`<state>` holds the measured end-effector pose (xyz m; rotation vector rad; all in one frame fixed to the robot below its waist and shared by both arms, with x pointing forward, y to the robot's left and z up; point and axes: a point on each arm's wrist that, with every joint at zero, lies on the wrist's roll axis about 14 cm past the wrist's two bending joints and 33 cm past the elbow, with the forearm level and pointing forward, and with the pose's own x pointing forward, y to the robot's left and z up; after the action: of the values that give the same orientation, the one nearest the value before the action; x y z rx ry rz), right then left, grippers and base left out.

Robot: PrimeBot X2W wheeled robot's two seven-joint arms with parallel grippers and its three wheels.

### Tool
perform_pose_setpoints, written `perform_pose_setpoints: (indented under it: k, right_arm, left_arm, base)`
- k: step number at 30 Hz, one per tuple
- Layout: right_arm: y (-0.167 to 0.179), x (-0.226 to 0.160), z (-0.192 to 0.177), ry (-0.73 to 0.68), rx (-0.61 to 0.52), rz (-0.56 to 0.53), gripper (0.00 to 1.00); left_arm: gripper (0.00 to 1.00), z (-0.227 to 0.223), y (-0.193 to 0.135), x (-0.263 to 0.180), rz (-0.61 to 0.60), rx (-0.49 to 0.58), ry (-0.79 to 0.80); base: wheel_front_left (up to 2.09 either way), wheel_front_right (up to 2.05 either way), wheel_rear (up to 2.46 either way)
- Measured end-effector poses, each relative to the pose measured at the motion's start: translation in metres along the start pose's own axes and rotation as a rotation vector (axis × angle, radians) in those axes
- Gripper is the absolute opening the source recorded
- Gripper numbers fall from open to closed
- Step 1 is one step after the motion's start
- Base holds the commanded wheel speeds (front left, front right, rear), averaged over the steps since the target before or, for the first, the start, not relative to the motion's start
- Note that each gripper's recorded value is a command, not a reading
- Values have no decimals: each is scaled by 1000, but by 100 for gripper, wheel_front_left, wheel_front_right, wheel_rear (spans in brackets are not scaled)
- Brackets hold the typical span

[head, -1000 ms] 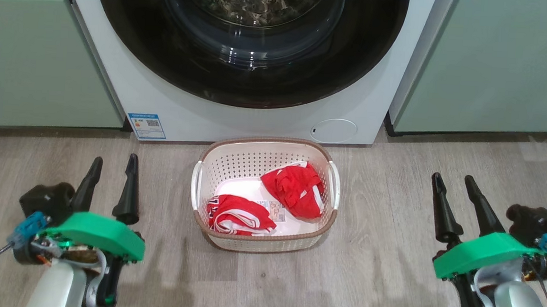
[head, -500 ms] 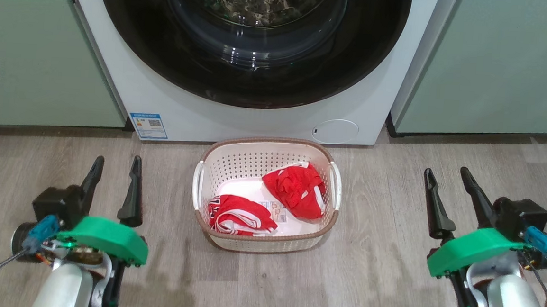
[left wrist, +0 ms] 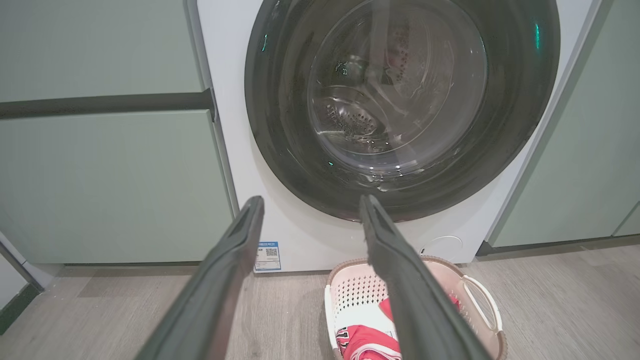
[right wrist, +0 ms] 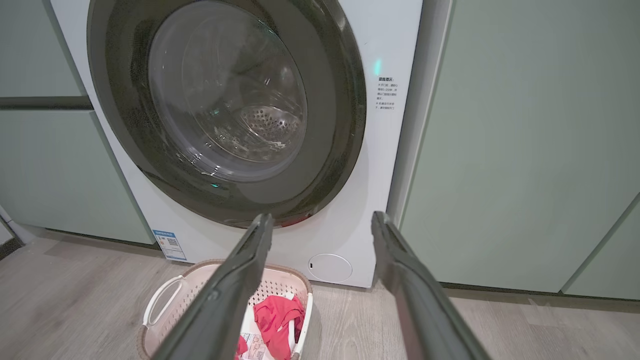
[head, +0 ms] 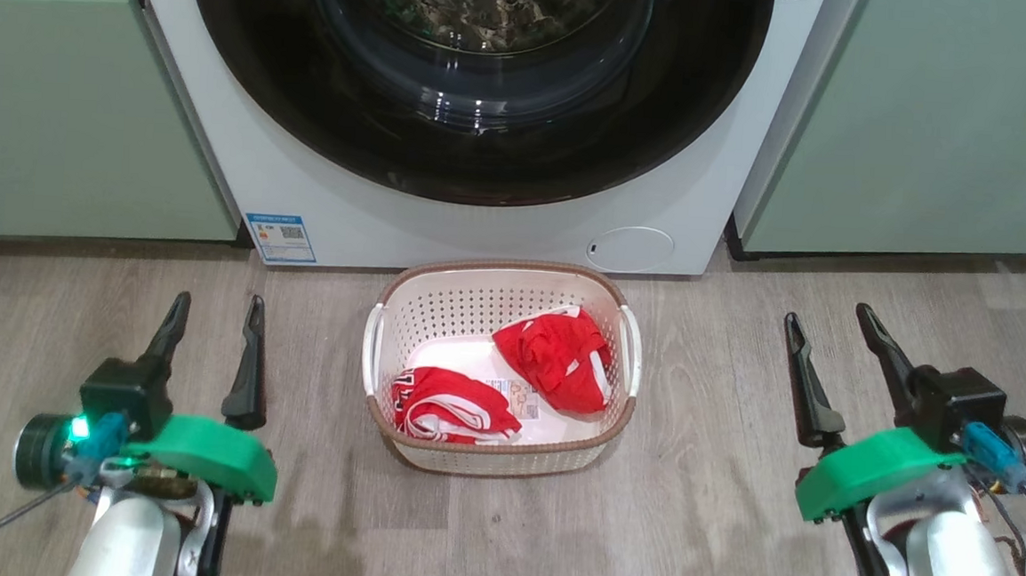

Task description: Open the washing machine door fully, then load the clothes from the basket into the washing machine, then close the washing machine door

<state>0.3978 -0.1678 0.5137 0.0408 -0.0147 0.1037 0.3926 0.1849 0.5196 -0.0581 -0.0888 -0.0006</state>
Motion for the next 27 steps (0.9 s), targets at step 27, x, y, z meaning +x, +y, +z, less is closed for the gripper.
perform_pose_setpoints:
  k: [27]
  right_arm:
    - [-2,0,-2,-3,-31,-2,100]
  left_arm:
    - [100,-8,2,-1,17,21,13]
  base:
    - [0,0,0]
